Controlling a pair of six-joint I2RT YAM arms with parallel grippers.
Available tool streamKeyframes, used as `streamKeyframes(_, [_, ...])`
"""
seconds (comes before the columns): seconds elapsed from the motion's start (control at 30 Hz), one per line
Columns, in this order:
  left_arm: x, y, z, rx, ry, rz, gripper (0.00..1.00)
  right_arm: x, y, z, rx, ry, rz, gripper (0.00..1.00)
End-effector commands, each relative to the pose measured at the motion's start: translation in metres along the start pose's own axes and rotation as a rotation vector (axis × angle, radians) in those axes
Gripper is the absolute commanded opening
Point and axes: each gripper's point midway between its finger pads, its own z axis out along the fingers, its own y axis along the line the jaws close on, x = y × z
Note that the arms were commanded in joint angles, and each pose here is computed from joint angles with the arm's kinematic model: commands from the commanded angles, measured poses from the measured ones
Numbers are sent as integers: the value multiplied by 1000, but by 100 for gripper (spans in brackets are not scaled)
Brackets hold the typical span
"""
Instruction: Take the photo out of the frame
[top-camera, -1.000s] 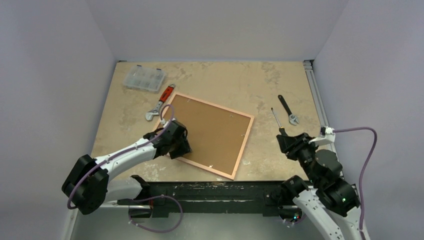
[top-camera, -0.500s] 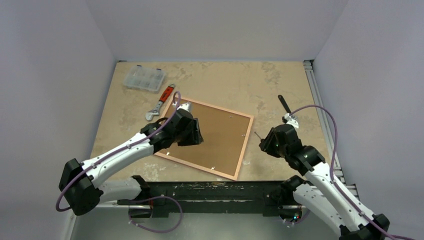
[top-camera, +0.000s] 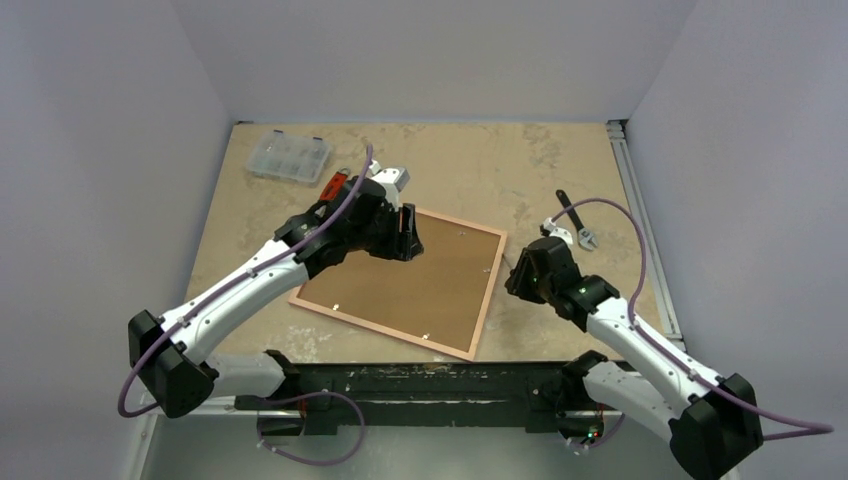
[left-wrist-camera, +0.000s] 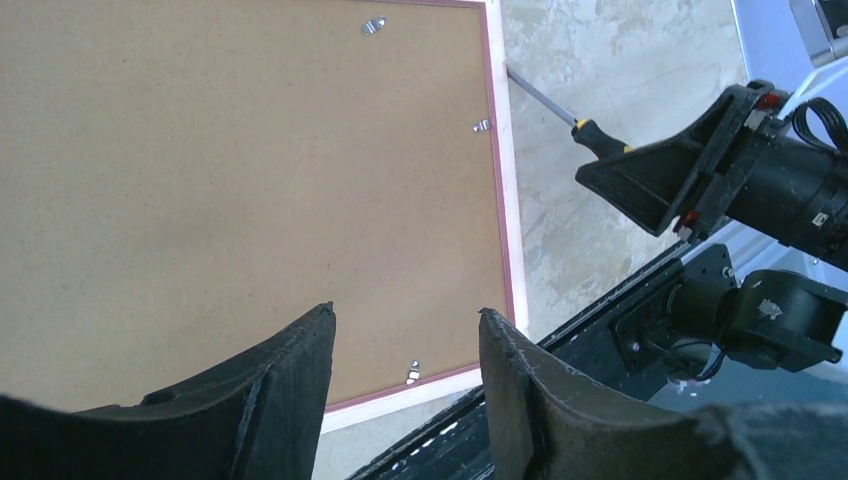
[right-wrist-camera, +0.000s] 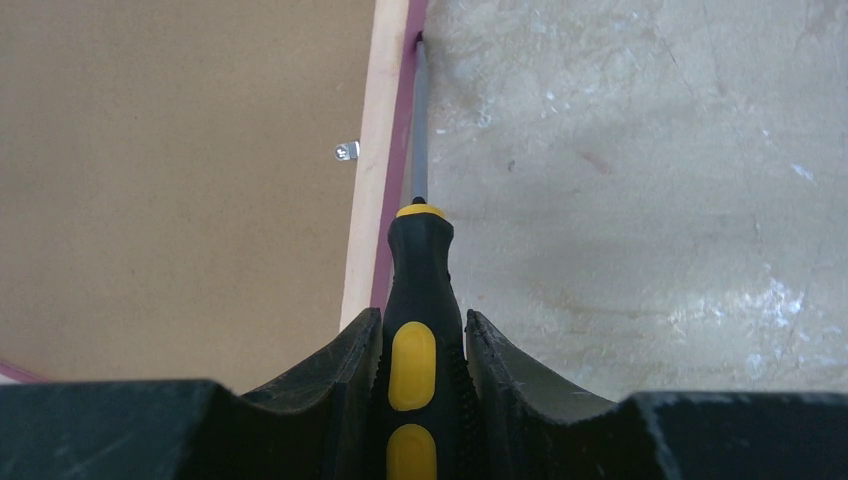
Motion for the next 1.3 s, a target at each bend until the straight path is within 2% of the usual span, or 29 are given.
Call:
streamKeyframes(0.0, [5, -4, 5, 85, 72, 64, 53, -40, 46, 4, -167, -122, -71, 0])
streamKeyframes(0.13, [16, -4, 11, 104, 126, 81, 53, -60, 63, 6, -197, -165, -130, 0])
streamKeyframes(0.37, [37, -22, 20, 218, 226, 17, 53, -76, 81, -6, -249, -183, -201, 0])
streamKeyframes(0.47, [46, -28, 26, 252, 288, -7, 53, -67, 62, -17, -132, -91, -140, 0])
streamKeyframes(0.63, [57, -33, 38, 307, 389, -109, 52, -32, 92, -49, -217, 35, -93, 0])
streamKeyframes(0.7, [58, -33, 43, 355, 421, -186, 53, -20, 95, -54, -183, 70, -85, 0])
streamKeyframes(0.8, [62, -21, 51, 318, 454, -250, 57, -7, 88, -52, -92, 98, -58, 0])
streamKeyframes(1.1, [82, 11, 41, 139, 452, -191, 64, 2, 81, -48, 88, 56, -84, 0])
streamKeyframes(1.27, [103, 30, 37, 67, 432, -184, 65, -5, 76, -42, 166, -20, -127, 0])
